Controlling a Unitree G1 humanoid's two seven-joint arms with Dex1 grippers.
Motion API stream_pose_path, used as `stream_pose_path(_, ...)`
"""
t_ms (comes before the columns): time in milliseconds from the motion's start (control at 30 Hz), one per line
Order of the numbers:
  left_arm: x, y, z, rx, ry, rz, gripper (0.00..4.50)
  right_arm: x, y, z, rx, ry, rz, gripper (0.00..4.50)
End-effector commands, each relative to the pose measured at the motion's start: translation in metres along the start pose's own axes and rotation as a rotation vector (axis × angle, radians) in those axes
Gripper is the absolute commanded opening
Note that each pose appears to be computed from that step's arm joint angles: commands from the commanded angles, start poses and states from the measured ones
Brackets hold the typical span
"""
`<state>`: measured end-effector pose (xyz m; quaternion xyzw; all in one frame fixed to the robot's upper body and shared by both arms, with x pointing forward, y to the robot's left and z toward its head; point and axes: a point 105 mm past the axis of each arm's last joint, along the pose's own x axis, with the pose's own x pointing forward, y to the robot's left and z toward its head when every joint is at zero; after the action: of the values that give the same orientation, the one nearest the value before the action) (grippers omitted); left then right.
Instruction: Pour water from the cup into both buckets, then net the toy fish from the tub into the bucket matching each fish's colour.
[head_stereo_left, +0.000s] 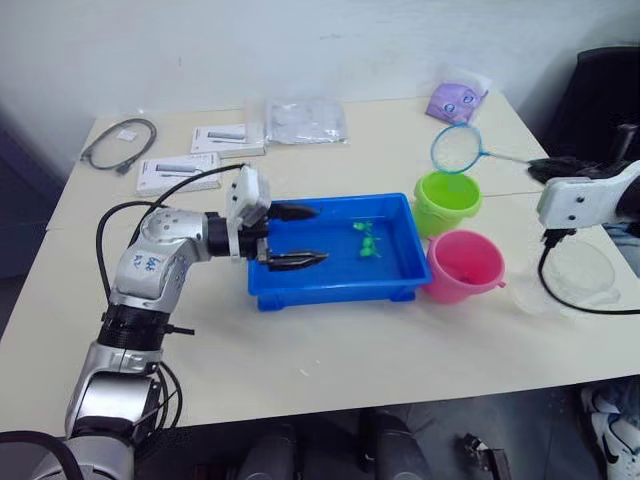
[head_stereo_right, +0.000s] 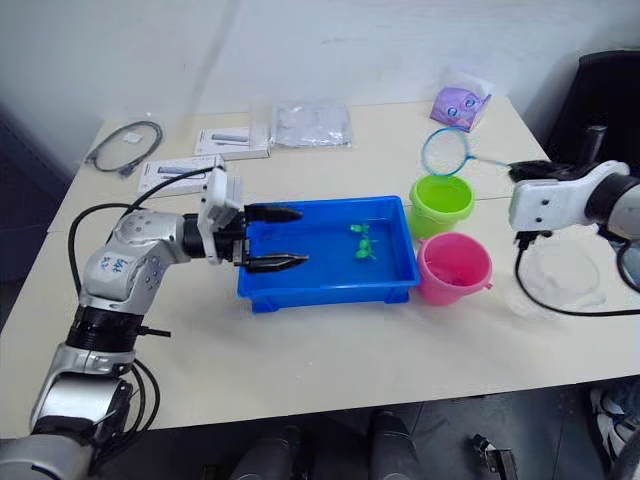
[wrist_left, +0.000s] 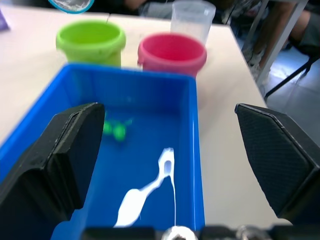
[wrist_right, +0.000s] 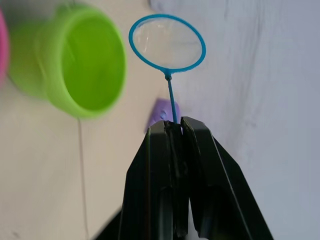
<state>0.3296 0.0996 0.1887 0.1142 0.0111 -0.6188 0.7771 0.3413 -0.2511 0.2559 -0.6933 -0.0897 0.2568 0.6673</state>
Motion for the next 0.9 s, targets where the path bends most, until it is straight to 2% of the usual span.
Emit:
stream_pose_path(33, -0.003, -0.005, 0.005, 0.05, 0.007, 0.007, 4.49, 0.006, 0.001, 0.031, -0.029, -0.108, 0.023, 0.0)
stream_pose_path(100, -0.005, -0.008, 0.004, 0.043, 0.007, 0.015, 4.49, 0.014, 0.015, 0.039, -0.082, -0.139, 0.068, 0.0)
stream_pose_path(333, -0.011, -0.012, 0.006, 0.044, 0.015, 0.04, 4.49, 0.03, 0.041, 0.044, -0.198, -0.185, 0.149, 0.0)
stream_pose_path(700, -0.02, -0.014, 0.006, 0.037, 0.024, 0.08, 4.49, 0.043, 0.054, 0.029, -0.255, -0.152, 0.183, 0.0)
stream_pose_path(900, -0.019, -0.013, 0.008, 0.042, 0.02, 0.085, 4.49, 0.04, 0.059, 0.032, -0.352, -0.185, 0.223, 0.0)
